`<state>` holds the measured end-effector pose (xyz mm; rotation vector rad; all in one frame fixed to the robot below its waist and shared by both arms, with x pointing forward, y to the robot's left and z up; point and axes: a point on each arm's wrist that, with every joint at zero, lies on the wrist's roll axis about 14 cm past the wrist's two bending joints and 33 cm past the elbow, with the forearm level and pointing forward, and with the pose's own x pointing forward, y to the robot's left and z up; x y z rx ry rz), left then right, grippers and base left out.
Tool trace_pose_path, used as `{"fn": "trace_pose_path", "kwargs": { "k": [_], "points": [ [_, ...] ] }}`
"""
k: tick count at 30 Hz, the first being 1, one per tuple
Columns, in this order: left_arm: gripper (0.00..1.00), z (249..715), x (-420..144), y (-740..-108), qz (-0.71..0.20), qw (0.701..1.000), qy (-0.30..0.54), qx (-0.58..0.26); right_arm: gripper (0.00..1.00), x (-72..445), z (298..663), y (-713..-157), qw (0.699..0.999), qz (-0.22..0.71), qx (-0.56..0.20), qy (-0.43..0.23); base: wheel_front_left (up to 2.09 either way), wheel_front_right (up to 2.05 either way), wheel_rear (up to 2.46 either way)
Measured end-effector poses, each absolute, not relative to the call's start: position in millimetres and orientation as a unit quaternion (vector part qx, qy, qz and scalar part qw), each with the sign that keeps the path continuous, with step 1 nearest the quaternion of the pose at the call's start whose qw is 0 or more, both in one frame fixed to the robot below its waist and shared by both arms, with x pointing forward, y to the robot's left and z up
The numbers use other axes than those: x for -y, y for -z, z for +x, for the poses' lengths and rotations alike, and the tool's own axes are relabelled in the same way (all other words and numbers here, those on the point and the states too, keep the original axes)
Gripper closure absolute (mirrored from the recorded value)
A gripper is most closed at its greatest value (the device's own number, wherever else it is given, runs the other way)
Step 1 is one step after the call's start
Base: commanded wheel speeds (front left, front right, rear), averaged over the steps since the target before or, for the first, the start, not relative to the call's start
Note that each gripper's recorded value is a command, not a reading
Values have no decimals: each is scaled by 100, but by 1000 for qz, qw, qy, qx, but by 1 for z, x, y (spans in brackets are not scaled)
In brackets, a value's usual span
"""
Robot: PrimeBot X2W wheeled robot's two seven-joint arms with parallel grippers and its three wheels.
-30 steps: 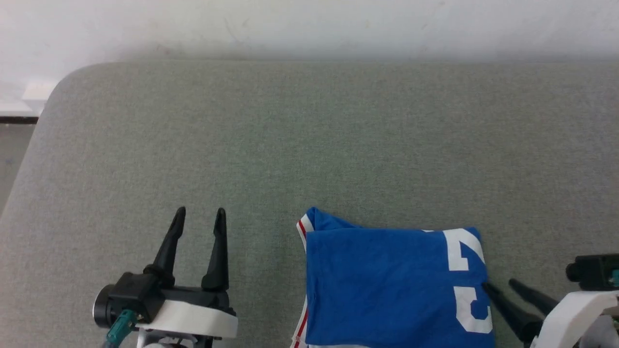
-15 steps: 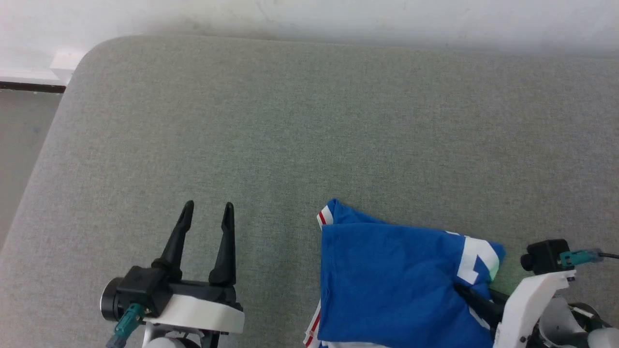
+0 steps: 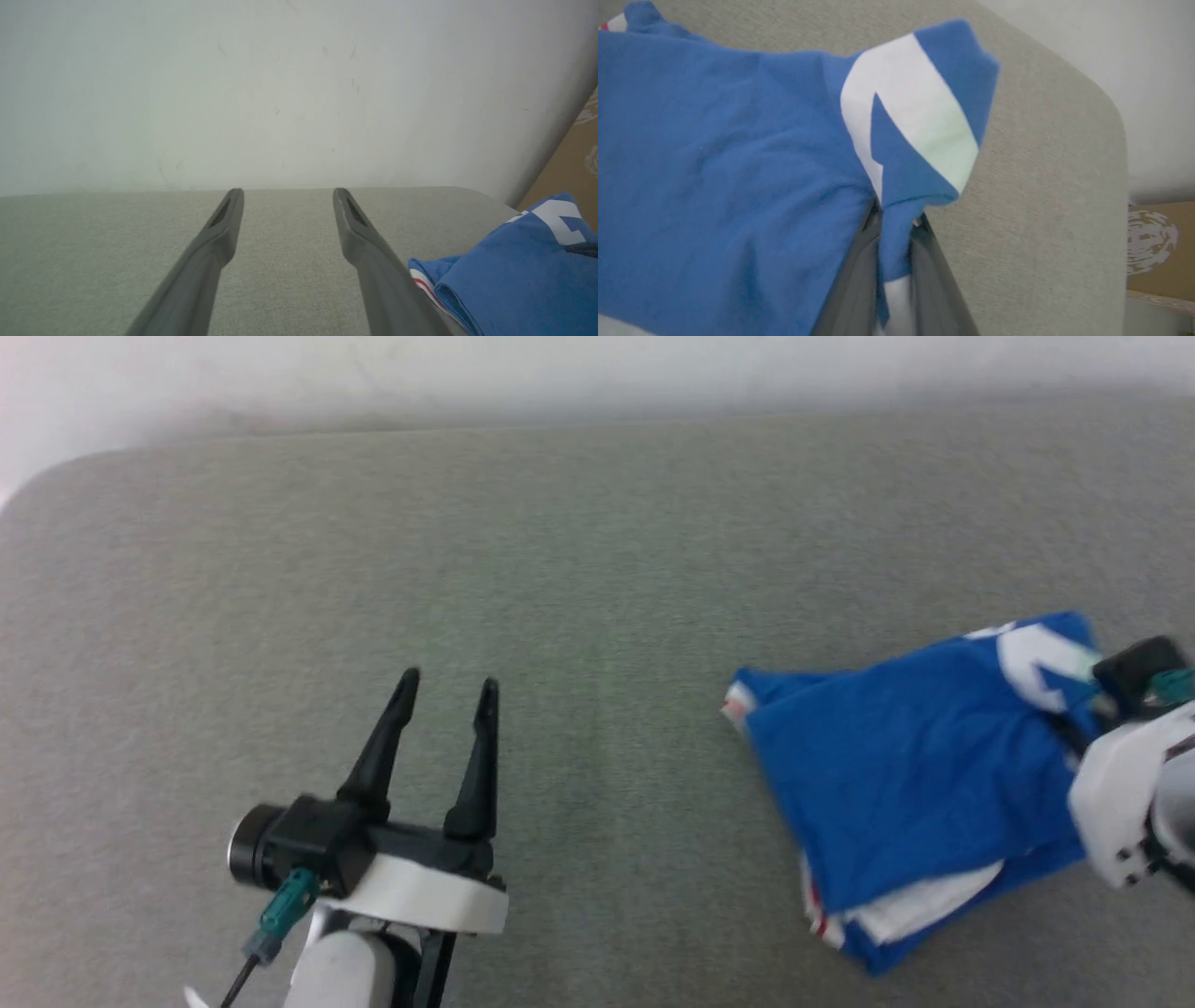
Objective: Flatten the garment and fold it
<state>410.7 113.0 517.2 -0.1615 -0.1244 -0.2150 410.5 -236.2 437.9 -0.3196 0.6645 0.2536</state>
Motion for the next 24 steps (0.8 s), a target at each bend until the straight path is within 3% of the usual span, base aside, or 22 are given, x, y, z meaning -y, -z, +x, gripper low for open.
{"fn": "trace_pose_path", "kwargs": {
  "k": [8,14,24],
  "points": [
    [0,458,-41,-531,-101,968,207,95,100,378,404,-464,895,-268,-357,11,0,0,0],
    [0,487,-14,-516,-103,961,237,94,100,467,384,-464,863,-295,-397,99,0,0,0],
    [0,518,-14,-466,-103,965,231,66,100,542,388,-455,833,-334,-406,173,0,0,0]
  ]
}}
